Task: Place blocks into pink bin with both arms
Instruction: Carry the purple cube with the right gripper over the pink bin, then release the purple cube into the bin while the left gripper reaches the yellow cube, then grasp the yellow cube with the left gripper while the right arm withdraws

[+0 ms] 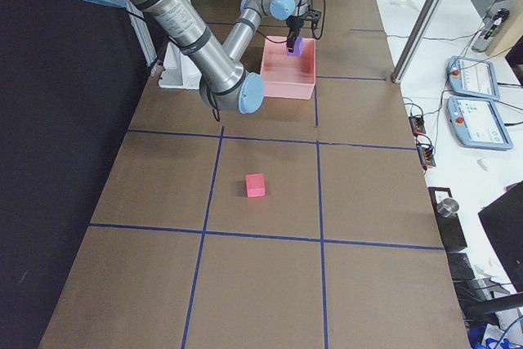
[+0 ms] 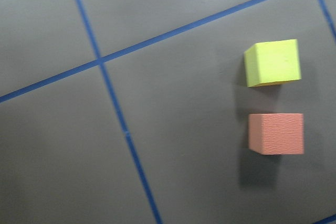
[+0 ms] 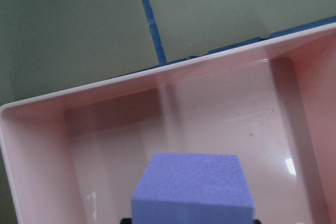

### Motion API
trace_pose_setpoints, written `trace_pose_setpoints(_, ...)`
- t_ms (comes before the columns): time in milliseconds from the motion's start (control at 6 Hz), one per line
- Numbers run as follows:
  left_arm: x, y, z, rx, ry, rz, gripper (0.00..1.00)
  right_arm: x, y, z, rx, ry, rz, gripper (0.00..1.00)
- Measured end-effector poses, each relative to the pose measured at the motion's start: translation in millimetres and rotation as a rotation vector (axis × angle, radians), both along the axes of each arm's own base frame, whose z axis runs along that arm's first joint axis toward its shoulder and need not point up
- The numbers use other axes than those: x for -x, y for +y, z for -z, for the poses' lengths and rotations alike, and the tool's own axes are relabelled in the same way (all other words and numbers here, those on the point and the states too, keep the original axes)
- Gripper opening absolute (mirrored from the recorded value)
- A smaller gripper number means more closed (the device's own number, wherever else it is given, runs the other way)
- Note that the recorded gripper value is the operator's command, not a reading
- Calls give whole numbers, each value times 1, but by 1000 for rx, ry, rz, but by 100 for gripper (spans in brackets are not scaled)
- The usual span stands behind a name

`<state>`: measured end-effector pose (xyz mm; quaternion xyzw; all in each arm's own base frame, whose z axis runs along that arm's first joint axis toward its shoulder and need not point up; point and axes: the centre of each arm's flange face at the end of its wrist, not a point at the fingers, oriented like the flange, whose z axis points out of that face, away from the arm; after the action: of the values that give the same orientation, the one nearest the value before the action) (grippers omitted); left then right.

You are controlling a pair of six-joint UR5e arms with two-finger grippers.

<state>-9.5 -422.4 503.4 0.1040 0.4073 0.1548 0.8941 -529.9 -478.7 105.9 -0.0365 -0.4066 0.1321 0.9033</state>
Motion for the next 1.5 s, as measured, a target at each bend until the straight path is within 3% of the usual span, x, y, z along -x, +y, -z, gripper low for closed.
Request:
trace_pose_setpoints(500,-91,-52,11,39,-3,-78,100,-49,-16,-21,-117,53,108,100)
trace_pose_setpoints(833,-149,-78,-19,67,8,28,100,-121,-35,-64,-170,45,172,100)
trace_pose_setpoints(1167,-206,-73,-36,99,28,79,100,-161,-38,-93,-203,46,201,100)
trace_pose_setpoints(1500,-244,-66,-33,103,9,77,100,-168,-36,-103,-202,51,206,100)
